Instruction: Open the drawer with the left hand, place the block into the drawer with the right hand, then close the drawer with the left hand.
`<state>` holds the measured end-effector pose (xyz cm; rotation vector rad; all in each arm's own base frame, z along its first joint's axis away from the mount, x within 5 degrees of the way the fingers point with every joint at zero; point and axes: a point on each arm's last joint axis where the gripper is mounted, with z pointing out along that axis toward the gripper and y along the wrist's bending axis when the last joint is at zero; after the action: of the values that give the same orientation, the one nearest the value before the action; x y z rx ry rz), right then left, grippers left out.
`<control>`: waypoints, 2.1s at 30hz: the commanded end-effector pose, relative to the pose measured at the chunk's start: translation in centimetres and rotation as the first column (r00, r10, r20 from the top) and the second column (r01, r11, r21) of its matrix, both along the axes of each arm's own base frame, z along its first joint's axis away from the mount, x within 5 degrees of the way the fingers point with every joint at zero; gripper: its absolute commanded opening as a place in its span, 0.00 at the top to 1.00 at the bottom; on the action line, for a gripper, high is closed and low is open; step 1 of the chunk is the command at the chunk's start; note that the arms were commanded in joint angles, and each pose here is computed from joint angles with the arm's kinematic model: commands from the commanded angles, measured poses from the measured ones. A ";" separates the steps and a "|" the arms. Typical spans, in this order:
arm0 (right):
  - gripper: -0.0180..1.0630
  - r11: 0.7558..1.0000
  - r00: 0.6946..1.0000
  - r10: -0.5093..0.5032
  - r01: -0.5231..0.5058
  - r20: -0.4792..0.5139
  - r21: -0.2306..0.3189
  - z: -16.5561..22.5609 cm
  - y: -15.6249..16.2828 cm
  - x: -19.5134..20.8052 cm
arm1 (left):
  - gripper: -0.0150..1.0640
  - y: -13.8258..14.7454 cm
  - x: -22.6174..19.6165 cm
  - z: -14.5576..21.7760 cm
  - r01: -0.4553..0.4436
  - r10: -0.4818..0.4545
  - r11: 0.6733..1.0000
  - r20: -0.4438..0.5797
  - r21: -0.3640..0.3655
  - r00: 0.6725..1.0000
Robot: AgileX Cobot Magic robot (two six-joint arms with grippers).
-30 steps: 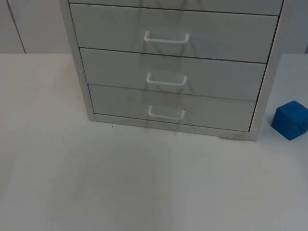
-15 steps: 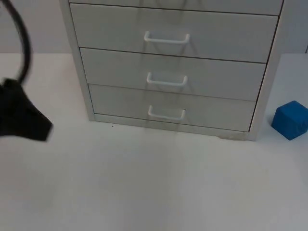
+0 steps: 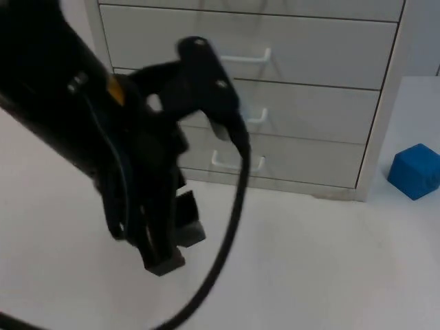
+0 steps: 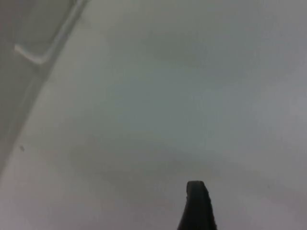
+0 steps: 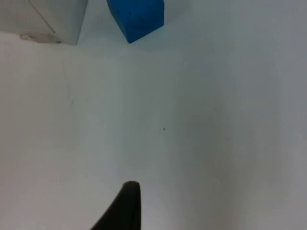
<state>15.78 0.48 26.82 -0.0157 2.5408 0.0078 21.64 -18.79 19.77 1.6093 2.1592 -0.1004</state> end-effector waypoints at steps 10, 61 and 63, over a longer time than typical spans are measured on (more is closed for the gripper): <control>0.01 1.000 1.000 0.001 -0.001 0.021 -0.004 0.2 -0.1 0.1 | 0.44 -2.9 2.0 -3.1 0.302 -0.339 0.938 0.278 0.169 0.899; 0.01 1.000 0.999 -0.005 0.005 0.036 0.001 0.3 -0.1 0.2 | 0.48 -7.5 10.3 -11.7 0.191 -0.357 0.877 0.334 0.440 0.872; 0.01 1.000 0.999 -0.017 0.016 0.036 0.009 0.3 -0.1 0.2 | 0.48 -7.6 10.6 -12.2 0.184 -0.356 0.873 0.333 0.451 0.873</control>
<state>15.93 0.49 26.93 -0.0006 2.5204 0.0137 32.12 -26.43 8.26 1.9560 1.6619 0.5902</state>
